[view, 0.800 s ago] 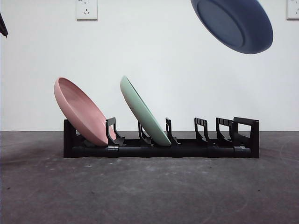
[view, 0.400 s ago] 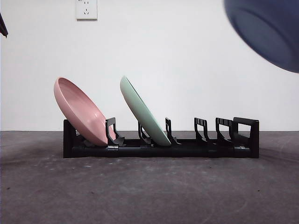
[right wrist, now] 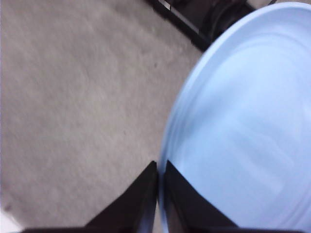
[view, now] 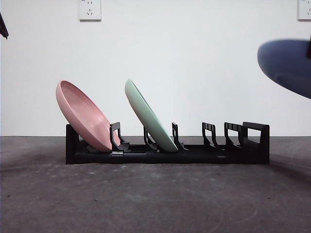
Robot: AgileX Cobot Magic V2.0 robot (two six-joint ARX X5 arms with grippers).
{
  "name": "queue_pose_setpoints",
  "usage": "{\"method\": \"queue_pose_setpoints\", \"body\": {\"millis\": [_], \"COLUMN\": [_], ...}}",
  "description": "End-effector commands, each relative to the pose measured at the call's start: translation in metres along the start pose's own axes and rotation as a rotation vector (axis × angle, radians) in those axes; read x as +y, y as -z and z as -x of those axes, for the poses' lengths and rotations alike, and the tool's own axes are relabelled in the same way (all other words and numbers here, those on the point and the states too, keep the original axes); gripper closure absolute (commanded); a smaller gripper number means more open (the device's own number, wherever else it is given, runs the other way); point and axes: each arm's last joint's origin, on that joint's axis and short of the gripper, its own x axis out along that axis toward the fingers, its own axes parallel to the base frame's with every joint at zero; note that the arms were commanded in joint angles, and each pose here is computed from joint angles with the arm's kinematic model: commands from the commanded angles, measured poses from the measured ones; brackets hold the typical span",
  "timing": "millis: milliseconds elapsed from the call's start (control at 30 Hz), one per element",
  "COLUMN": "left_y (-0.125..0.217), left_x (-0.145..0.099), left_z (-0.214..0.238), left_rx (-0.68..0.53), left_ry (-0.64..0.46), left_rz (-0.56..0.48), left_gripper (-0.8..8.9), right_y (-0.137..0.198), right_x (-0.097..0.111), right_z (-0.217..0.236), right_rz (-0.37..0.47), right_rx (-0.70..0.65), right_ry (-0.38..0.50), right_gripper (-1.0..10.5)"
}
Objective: Place the plate
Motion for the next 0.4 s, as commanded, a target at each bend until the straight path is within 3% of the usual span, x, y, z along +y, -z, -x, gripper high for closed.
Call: {"method": "queue_pose_setpoints", "body": {"millis": [33, 400], "left_y": [-0.006, -0.006], "left_x": [-0.003, -0.002], "left_z": [0.004, 0.004], "left_rx": [-0.025, -0.025], "left_ry": [0.009, 0.009], "left_rz": [-0.035, -0.043], "left_gripper": [4.69, 4.69], "right_y": [-0.004, -0.020], "right_x": [0.008, 0.056], "right_z": [-0.008, -0.048], "right_rz": [0.065, 0.244], "right_rx": [0.023, 0.110], "right_ry": [-0.018, -0.129], "right_gripper": [9.4, 9.4]}}
